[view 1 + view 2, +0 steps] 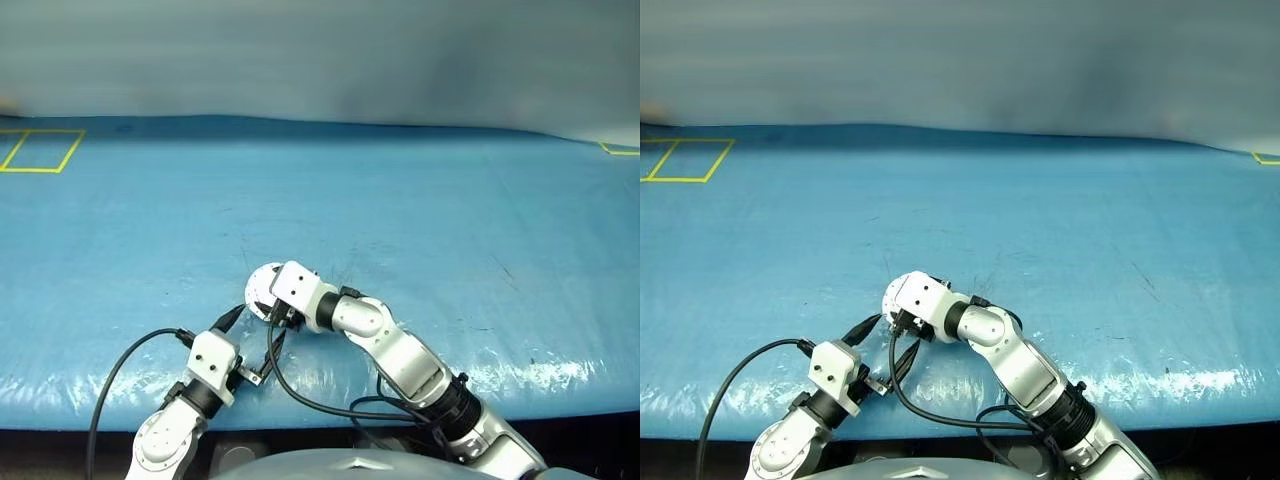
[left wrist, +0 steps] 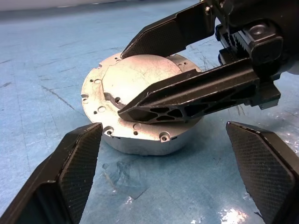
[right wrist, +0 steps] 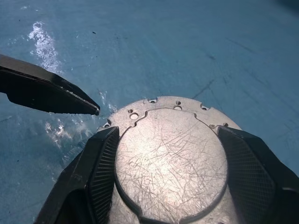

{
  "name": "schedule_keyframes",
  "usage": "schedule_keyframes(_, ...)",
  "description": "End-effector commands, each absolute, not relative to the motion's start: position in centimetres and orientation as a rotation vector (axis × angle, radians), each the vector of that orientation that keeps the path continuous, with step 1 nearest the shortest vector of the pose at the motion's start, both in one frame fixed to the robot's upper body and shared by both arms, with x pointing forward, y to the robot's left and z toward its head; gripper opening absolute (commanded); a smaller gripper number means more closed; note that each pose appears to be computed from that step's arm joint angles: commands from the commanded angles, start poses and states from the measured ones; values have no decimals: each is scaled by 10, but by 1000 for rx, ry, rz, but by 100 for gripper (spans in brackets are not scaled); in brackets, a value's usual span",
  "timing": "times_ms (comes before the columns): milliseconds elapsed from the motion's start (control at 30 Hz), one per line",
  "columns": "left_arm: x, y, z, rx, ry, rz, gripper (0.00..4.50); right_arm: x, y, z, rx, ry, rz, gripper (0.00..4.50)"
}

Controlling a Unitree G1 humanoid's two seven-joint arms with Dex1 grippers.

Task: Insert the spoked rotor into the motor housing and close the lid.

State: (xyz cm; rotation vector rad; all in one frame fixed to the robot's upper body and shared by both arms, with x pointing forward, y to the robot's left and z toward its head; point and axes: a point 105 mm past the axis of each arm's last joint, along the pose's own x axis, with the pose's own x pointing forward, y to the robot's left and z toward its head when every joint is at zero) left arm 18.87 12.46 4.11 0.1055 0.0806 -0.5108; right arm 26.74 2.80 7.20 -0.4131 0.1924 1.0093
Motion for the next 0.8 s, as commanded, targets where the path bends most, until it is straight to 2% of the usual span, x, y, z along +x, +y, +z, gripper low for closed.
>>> schedule_keyframes(33, 189, 124, 50, 109, 43, -505, 450, 270, 14, 54, -358, 344, 998, 302)
schedule_keyframes(233, 188, 124, 51, 111, 46, -504, 450, 283, 2, 60, -394, 319, 968, 302)
schedule_keyframes(500, 187, 127, 51, 116, 54, -497, 450, 283, -4, 53, -432, 303, 968, 302)
schedule_keyframes(667, 186, 128, 52, 122, 56, -495, 450, 284, -1, 44, -421, 333, 923, 302)
schedule_keyframes(800, 187, 130, 54, 129, 53, -490, 450, 281, 0, 28, -467, 435, 900, 302)
